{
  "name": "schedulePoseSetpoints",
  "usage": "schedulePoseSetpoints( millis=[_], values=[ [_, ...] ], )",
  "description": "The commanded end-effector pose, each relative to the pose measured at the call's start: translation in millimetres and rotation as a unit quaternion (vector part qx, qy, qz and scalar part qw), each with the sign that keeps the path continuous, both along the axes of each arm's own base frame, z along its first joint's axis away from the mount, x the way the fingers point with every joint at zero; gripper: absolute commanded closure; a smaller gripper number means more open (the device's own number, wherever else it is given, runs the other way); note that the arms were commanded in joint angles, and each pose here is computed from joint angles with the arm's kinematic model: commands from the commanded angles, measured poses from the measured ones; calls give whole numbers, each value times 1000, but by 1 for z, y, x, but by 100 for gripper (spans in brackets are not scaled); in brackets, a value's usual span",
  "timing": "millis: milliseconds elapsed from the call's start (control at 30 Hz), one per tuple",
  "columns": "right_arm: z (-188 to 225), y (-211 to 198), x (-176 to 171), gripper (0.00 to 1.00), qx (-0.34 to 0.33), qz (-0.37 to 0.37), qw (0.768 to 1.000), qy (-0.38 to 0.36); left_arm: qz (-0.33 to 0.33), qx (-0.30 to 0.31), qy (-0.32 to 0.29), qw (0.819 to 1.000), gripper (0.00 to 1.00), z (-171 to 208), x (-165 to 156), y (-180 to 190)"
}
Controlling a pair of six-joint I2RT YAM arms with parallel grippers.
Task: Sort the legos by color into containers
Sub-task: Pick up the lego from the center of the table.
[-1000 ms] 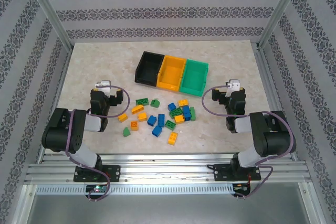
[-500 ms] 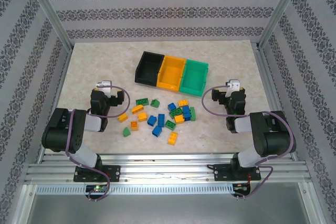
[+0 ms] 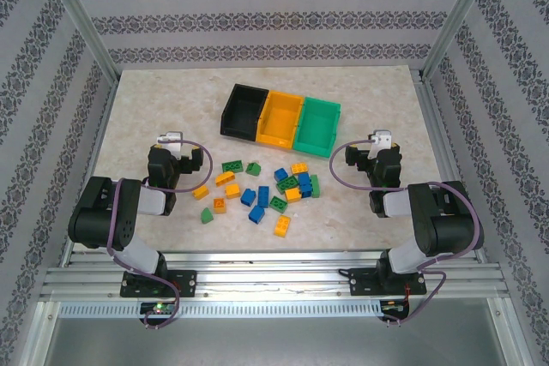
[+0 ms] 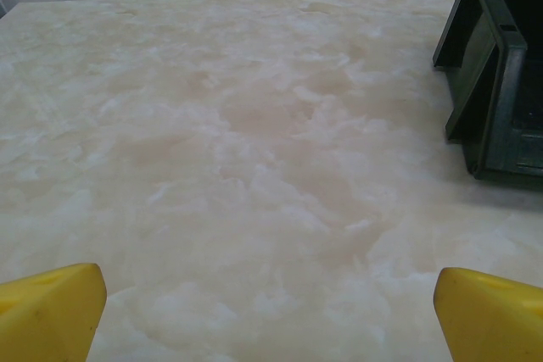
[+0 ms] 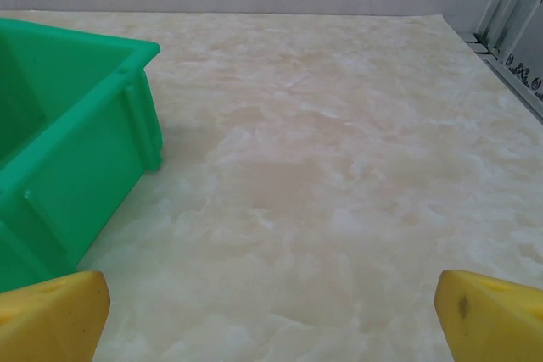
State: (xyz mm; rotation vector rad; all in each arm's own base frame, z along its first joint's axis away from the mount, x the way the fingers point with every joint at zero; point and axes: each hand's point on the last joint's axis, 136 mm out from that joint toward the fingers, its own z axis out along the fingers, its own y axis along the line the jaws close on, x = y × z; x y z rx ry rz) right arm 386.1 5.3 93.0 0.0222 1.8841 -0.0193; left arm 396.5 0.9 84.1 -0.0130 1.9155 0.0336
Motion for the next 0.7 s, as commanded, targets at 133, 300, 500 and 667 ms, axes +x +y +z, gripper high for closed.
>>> schedulePoseSetpoints(
  millis=[133, 300, 500, 667],
  values=[
    [7, 0, 5, 2, 0, 5, 1000, -11, 2, 9, -3, 1000, 1, 4, 4, 4],
    [6, 1, 5, 2, 0, 6, 1000, -10, 1, 9, -3, 1000, 1, 4, 4, 4],
    [12, 8, 6, 2, -2, 27, 999, -20, 0, 8, -5, 1000, 1, 4, 2, 3],
    [29, 6, -1, 2, -8, 14, 999, -39, 9, 8, -15, 1000, 1, 14, 0, 6]
  ],
)
